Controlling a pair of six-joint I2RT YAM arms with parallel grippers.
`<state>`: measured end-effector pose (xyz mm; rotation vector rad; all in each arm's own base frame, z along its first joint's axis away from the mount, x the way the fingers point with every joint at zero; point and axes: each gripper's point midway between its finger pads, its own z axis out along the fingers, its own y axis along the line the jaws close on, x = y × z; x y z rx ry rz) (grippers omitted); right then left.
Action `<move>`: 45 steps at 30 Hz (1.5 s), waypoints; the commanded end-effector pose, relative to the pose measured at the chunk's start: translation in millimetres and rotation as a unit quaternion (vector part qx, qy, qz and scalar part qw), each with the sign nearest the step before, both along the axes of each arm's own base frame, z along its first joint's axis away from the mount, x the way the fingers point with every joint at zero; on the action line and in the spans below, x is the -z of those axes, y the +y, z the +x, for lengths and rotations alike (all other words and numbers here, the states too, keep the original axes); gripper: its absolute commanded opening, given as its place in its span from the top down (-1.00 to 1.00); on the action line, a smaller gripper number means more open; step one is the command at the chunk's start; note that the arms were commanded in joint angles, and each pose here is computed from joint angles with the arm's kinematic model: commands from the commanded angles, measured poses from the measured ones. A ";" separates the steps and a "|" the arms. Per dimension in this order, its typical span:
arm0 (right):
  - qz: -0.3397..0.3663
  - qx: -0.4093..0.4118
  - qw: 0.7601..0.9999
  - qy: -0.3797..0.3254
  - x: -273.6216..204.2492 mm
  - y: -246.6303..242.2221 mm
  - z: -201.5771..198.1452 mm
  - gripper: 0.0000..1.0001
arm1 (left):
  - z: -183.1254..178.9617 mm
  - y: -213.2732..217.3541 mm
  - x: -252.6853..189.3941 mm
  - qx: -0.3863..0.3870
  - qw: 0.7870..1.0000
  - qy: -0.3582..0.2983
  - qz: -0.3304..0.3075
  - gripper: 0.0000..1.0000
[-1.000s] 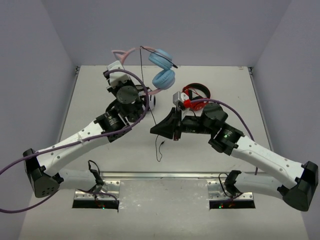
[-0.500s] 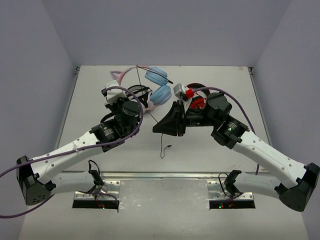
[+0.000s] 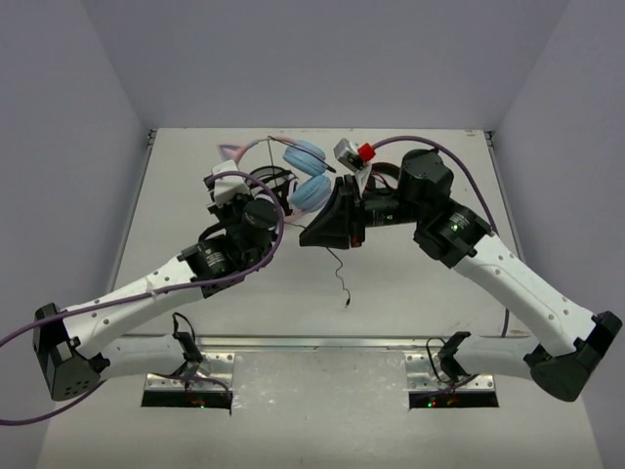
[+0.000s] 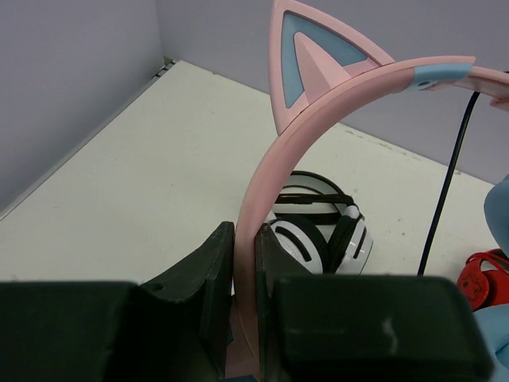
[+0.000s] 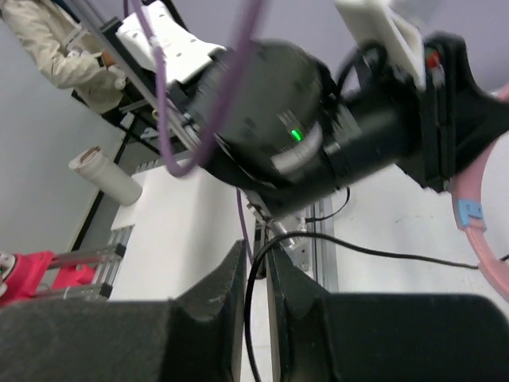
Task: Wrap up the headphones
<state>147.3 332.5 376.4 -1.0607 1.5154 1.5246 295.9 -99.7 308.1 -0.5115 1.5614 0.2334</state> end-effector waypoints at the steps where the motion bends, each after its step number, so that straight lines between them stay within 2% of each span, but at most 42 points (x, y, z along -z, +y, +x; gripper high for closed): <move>1: -0.001 -0.055 0.997 -0.060 -47.5 -10.0 -21.4 0.68 | 4.1 1.7 11.6 -0.021 1.000 0.000 0.003 0.99; 3: -0.014 -0.061 0.994 -0.089 -55.4 -8.4 -11.9 0.73 | 4.5 2.1 23.9 -0.019 1.000 0.011 0.011 0.99; 6: -0.042 -0.054 0.996 -0.058 -46.9 -12.8 5.3 0.97 | 8.7 1.9 36.7 -0.013 1.000 0.017 -0.005 0.99; 8: -0.060 -0.037 0.996 -0.049 -36.8 -14.1 15.3 0.97 | 10.5 -0.2 38.8 -0.003 1.000 0.017 -0.020 0.99; 11: -0.101 0.006 0.991 -0.085 -23.0 -19.1 33.2 0.97 | 12.6 -7.1 30.5 0.023 0.999 0.011 -0.031 0.99; 12: -0.119 0.022 0.988 -0.099 -17.6 -22.5 39.9 0.97 | 13.5 -12.6 34.0 0.054 0.998 0.029 -0.004 0.99; 13: -0.162 0.060 0.976 -0.131 -3.1 -31.5 57.3 0.97 | 13.7 -15.3 31.3 0.071 0.997 0.026 -0.006 0.99; 15: -0.195 0.090 0.962 -0.167 2.6 -41.5 70.9 0.97 | 15.6 -24.6 36.4 0.117 0.992 0.041 -0.006 0.99; 16: -0.224 0.125 0.946 -0.197 8.1 -51.6 86.2 0.97 | 13.8 -27.4 43.0 0.138 0.989 0.047 -0.004 0.99; 18: -0.249 0.161 0.930 -0.218 14.0 -60.9 102.4 0.97 | 13.7 -44.6 46.9 0.201 0.979 0.048 0.001 0.99; 19: -0.261 0.203 0.913 -0.238 11.0 -68.2 119.5 0.97 | 12.1 -49.2 57.0 0.216 0.975 0.057 0.005 0.99; 23: -0.290 0.299 0.867 -0.273 8.4 -88.4 156.5 0.97 | 6.8 -63.5 82.5 0.261 0.960 0.096 0.025 0.99; 26: -0.278 0.371 0.834 -0.298 -8.8 -100.8 179.3 0.97 | 1.3 -62.7 97.8 0.259 0.959 0.111 0.042 0.99; 28: -0.253 0.402 0.823 -0.310 -24.3 -103.4 189.6 0.97 | -2.9 -68.8 103.0 0.271 0.954 0.116 0.050 0.99; 34: -0.262 0.427 0.808 -0.310 -24.8 -109.0 220.3 0.97 | -17.8 -82.8 93.6 0.318 0.942 0.097 0.045 0.99; 45: -0.247 0.418 0.822 -0.298 -7.9 -104.6 243.9 0.97 | -59.3 -109.3 51.2 0.439 0.897 0.059 -0.008 0.99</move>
